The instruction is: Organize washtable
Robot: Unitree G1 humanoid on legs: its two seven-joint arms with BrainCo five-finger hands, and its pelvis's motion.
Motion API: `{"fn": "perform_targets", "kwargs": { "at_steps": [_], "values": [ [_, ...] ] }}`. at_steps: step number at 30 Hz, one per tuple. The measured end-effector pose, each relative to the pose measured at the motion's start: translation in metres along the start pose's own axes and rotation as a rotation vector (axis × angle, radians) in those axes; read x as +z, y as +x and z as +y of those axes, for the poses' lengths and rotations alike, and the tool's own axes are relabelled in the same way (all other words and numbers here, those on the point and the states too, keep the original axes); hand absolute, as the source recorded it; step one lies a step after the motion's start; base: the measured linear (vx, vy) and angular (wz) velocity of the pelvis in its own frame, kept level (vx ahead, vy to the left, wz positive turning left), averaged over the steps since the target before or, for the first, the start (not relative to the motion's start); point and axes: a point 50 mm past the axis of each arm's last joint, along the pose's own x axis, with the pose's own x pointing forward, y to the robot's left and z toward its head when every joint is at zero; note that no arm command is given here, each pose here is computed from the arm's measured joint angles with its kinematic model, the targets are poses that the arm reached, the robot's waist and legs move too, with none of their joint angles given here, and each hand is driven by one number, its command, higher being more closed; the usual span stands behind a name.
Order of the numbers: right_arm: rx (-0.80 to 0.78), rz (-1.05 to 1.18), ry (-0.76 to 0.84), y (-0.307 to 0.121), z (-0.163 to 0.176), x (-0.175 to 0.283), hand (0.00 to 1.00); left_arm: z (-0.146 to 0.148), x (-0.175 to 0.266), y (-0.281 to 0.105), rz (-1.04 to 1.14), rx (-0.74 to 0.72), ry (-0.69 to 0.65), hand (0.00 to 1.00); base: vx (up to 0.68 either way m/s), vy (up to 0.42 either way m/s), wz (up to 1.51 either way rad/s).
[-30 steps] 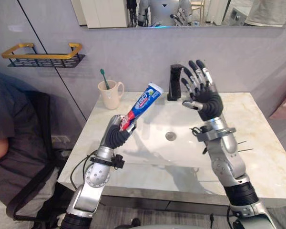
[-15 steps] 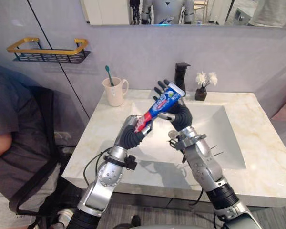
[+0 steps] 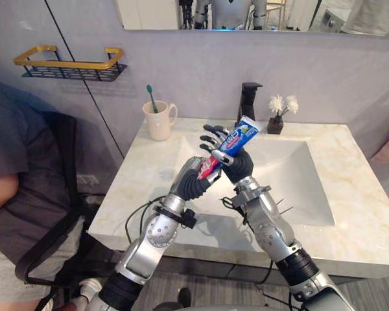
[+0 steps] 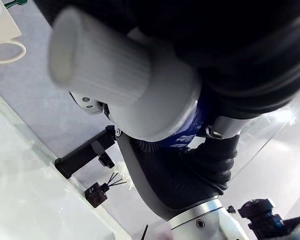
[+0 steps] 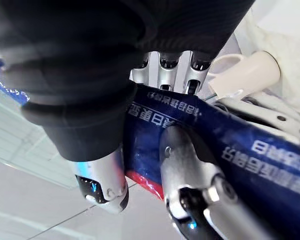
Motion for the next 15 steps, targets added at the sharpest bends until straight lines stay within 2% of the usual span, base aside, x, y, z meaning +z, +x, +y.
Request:
{"fn": "perform_targets", "kwargs": {
  "at_steps": [9,10,15],
  "values": [
    [0.044,-0.012,-0.022,0.010,0.007,0.005,1.00,-0.008,-0.002,0.000,0.007,-0.027,-0.009,1.00,-0.01,-0.002,0.00],
    [0.046,-0.011,-0.032,0.010,0.007,0.005,1.00,-0.008,-0.002,0.000,0.005,-0.028,-0.008,0.00,0.00,0.000,0.00],
    [0.057,-0.011,-0.071,0.011,0.008,0.006,1.00,-0.009,-0.006,-0.006,0.022,-0.031,-0.011,0.00,-0.04,-0.010,0.00]
  ]
}}
